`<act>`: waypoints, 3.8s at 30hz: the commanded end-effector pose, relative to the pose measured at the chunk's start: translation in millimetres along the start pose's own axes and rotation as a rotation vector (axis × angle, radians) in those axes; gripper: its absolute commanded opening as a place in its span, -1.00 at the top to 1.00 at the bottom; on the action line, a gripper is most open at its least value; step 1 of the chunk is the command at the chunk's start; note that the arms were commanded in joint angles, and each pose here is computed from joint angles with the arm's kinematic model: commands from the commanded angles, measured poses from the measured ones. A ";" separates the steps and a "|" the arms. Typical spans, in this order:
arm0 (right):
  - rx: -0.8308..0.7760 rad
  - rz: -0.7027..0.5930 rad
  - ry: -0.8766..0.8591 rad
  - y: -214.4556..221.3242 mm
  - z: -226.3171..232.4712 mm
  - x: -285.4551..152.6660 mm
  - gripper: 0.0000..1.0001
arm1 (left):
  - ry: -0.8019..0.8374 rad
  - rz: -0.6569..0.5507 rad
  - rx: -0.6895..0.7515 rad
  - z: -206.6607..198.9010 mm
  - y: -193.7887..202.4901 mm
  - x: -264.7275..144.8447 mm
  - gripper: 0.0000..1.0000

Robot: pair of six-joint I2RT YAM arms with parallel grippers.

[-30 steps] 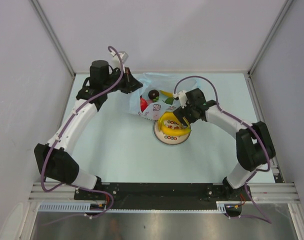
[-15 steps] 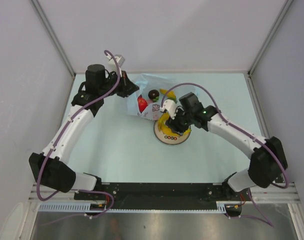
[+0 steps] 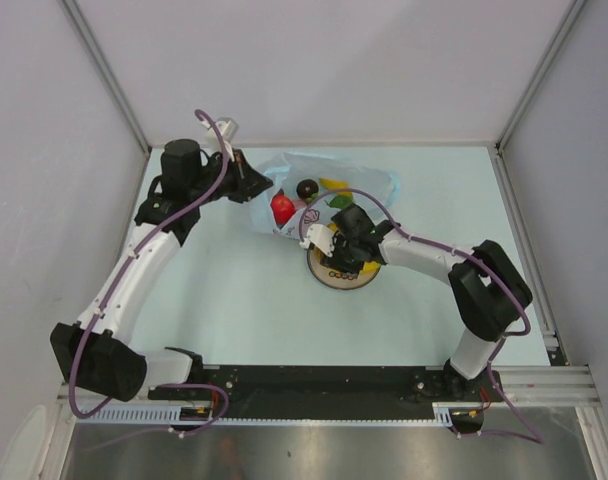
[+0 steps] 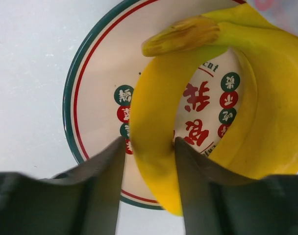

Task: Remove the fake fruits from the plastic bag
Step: Adjust the fake fruit on the plate, then take out the fake fruit from the plastic bag, then place the fake fruit on the plate.

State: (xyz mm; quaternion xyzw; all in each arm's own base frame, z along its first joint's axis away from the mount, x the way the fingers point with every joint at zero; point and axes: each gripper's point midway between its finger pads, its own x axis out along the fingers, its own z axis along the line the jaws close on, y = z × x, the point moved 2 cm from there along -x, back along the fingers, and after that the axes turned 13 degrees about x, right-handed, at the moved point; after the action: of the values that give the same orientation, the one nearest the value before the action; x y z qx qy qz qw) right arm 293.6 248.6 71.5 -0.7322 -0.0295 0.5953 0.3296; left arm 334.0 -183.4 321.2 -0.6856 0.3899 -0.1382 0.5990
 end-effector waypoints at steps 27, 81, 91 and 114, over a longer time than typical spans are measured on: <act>-0.088 -0.258 -0.049 -63.7 40.7 -126.8 -0.61 | 0.029 0.028 -0.045 -5.5 34.7 -19.9 0.99; 0.257 -0.366 0.260 -169.1 -69.1 73.0 -0.08 | -0.184 0.164 -0.053 6.3 86.1 -76.1 0.99; 0.185 -0.519 0.063 -225.2 -34.6 -48.5 0.41 | -0.149 0.070 -0.044 7.4 68.3 -62.1 0.99; -0.066 -0.243 -0.009 -73.5 22.8 -91.7 0.56 | -0.182 0.006 -0.021 17.6 50.5 -53.0 0.99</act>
State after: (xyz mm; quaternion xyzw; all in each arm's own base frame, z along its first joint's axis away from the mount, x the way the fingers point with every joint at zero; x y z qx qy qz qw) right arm 252.2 275.7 196.5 -0.7018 -0.1409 0.5755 0.3954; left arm 289.9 -134.4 265.9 -0.6940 0.3624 -0.0496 0.6202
